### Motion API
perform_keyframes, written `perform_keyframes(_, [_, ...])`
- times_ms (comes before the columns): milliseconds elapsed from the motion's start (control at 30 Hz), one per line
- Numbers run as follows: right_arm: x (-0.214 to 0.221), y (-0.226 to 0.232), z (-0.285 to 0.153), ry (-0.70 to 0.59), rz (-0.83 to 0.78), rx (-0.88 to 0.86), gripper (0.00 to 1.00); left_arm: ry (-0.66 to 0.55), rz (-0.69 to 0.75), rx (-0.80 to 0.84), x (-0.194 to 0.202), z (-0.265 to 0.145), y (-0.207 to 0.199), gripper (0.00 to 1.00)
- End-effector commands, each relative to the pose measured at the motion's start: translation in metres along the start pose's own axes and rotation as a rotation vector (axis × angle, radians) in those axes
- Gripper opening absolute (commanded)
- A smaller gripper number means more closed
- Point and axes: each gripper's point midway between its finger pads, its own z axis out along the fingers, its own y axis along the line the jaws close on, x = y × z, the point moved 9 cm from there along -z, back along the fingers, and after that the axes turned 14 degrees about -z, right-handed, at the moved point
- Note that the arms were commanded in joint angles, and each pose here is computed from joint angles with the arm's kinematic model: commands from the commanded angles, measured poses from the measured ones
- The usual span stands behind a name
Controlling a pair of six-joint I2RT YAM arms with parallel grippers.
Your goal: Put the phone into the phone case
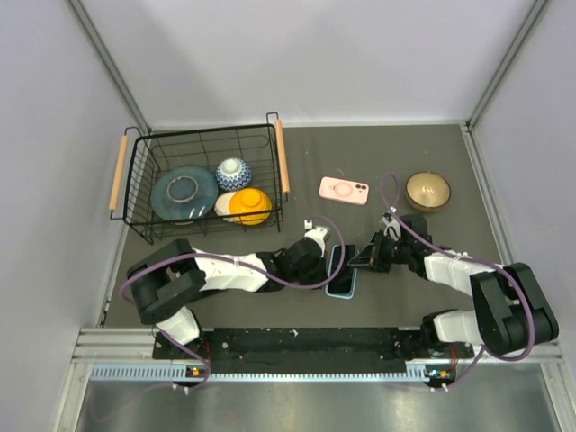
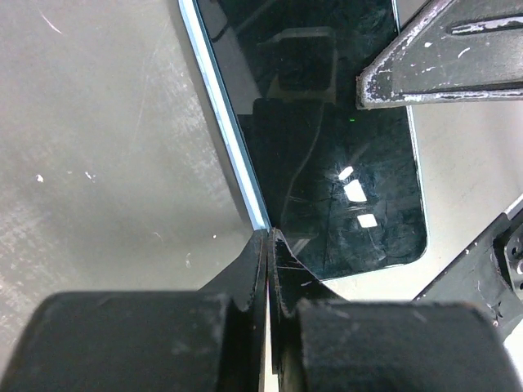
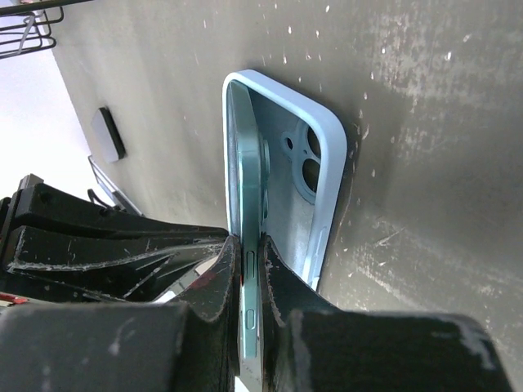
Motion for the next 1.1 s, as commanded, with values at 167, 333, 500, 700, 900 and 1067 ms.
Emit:
perform_keyframes(167, [0.01,-0.018,0.006,0.011,-0.047,0.041,0.0,-0.025,0.019,-0.074,0.0,-0.009,0.0,0.0])
perform_keyframes(333, [0.009,-0.019,0.006,0.012,-0.067,0.048,0.0,-0.047,0.04,-0.139,-0.006,-0.013,0.001,0.0])
perform_keyframes(500, [0.009,-0.021,0.006,0.016,-0.069,0.06,0.0,-0.084,0.03,-0.171,-0.013,-0.012,0.0,0.0])
perform_keyframes(700, [0.01,-0.021,0.008,0.019,-0.045,0.042,0.0,-0.035,0.037,-0.166,-0.008,0.0,-0.001,0.0])
perform_keyframes(900, [0.011,-0.021,0.014,0.008,-0.007,-0.005,0.0,-0.002,0.012,-0.112,-0.001,0.004,-0.003,0.0])
perform_keyframes(1067, [0.017,-0.023,0.018,0.004,0.037,-0.055,0.0,0.054,-0.019,-0.037,0.008,0.007,-0.008,0.0])
